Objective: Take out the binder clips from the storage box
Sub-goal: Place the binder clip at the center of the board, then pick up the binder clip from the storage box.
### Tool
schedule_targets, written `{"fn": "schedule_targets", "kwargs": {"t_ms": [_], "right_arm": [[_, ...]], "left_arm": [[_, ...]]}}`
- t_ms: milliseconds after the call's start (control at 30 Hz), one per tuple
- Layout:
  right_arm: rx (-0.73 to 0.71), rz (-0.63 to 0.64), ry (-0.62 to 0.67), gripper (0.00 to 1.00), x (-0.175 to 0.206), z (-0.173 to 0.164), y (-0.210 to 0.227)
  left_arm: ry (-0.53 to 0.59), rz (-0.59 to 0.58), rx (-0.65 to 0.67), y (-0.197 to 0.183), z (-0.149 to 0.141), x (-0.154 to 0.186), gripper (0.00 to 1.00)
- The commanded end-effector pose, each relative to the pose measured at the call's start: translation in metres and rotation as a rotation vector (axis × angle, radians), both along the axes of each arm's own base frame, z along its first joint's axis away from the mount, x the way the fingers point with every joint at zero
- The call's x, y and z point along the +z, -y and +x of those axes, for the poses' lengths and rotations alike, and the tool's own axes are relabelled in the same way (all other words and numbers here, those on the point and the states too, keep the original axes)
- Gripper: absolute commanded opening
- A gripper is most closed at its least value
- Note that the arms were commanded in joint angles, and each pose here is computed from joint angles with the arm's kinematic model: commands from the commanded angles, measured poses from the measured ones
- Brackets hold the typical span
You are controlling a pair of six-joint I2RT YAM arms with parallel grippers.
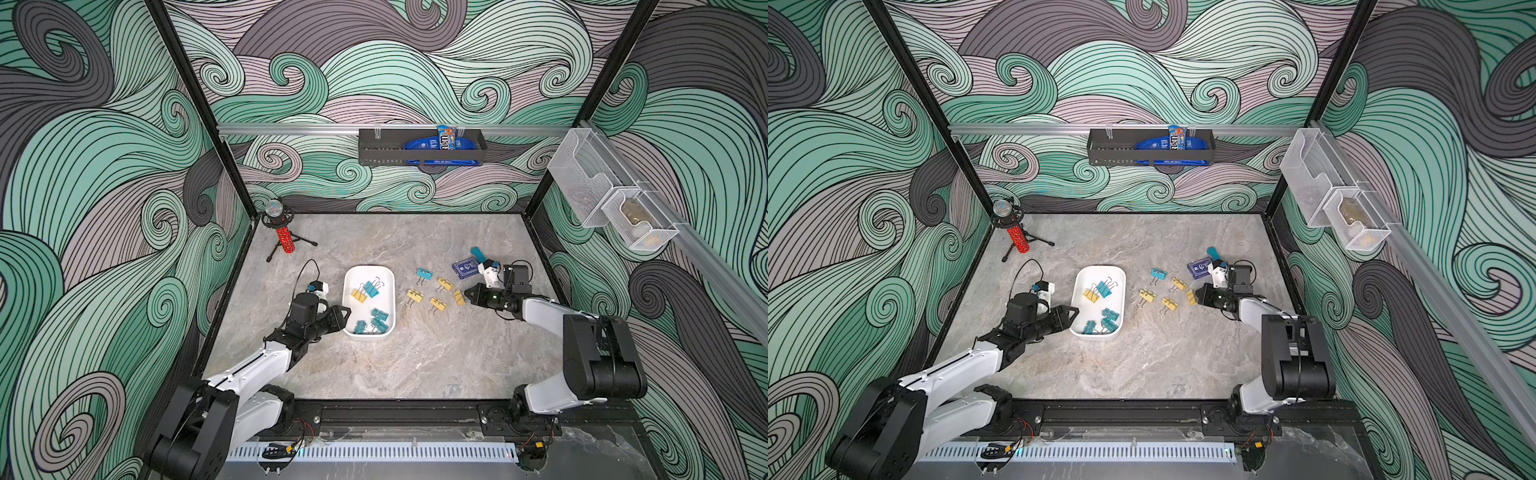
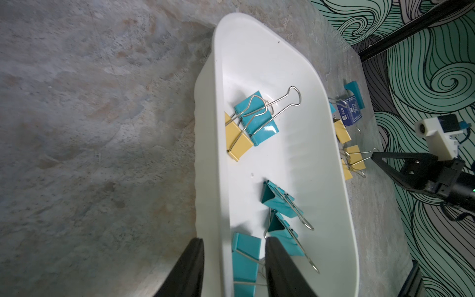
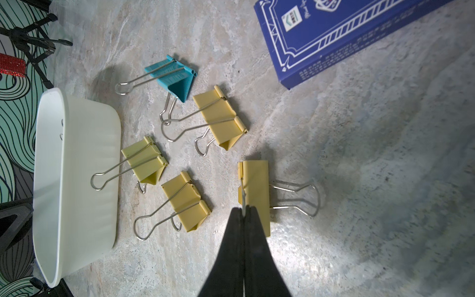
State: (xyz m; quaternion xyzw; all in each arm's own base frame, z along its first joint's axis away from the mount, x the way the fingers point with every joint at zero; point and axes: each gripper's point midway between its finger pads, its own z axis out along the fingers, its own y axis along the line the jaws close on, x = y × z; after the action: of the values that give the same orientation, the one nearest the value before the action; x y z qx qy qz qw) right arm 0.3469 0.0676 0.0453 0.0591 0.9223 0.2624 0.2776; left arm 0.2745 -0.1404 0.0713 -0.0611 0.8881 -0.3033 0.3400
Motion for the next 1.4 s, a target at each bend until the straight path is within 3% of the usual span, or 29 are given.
{"fn": "schedule_targets", "kwargs": {"t_ms": [0, 233, 500, 767, 900, 1067, 1367], "right_arm": [[-0.004, 0.008, -0.007, 0.03, -0.003, -0.001, 0.001], [-0.023, 0.001, 0.015, 0.16, 0.004, 0.001, 0.004], [-0.022, -0.113, 0.17, 0.27, 0.072, 0.015, 0.005], [0.32, -0.158, 0.44, 0.27, 0.158, 0.011, -0.119], [0.456, -0.156, 0.446, 0.25, 0.154, 0.013, -0.166], [0.586, -0.147, 0.379, 0.23, 0.121, 0.022, -0.217], [0.672, -0.141, 0.309, 0.23, 0.08, 0.033, -0.262]], "left_arm": [[0.034, -0.012, -0.019, 0.006, 0.006, 0.01, 0.43], [0.034, -0.013, -0.021, 0.006, 0.005, 0.01, 0.43], [0.037, -0.008, -0.017, 0.005, 0.005, 0.012, 0.43], [0.032, 0.007, -0.007, 0.002, 0.004, 0.012, 0.43], [0.034, 0.007, -0.005, 0.002, 0.004, 0.013, 0.43], [0.031, 0.009, 0.0, 0.0, 0.003, 0.012, 0.43], [0.022, 0.005, -0.005, 0.002, 0.003, 0.009, 0.43]]}}
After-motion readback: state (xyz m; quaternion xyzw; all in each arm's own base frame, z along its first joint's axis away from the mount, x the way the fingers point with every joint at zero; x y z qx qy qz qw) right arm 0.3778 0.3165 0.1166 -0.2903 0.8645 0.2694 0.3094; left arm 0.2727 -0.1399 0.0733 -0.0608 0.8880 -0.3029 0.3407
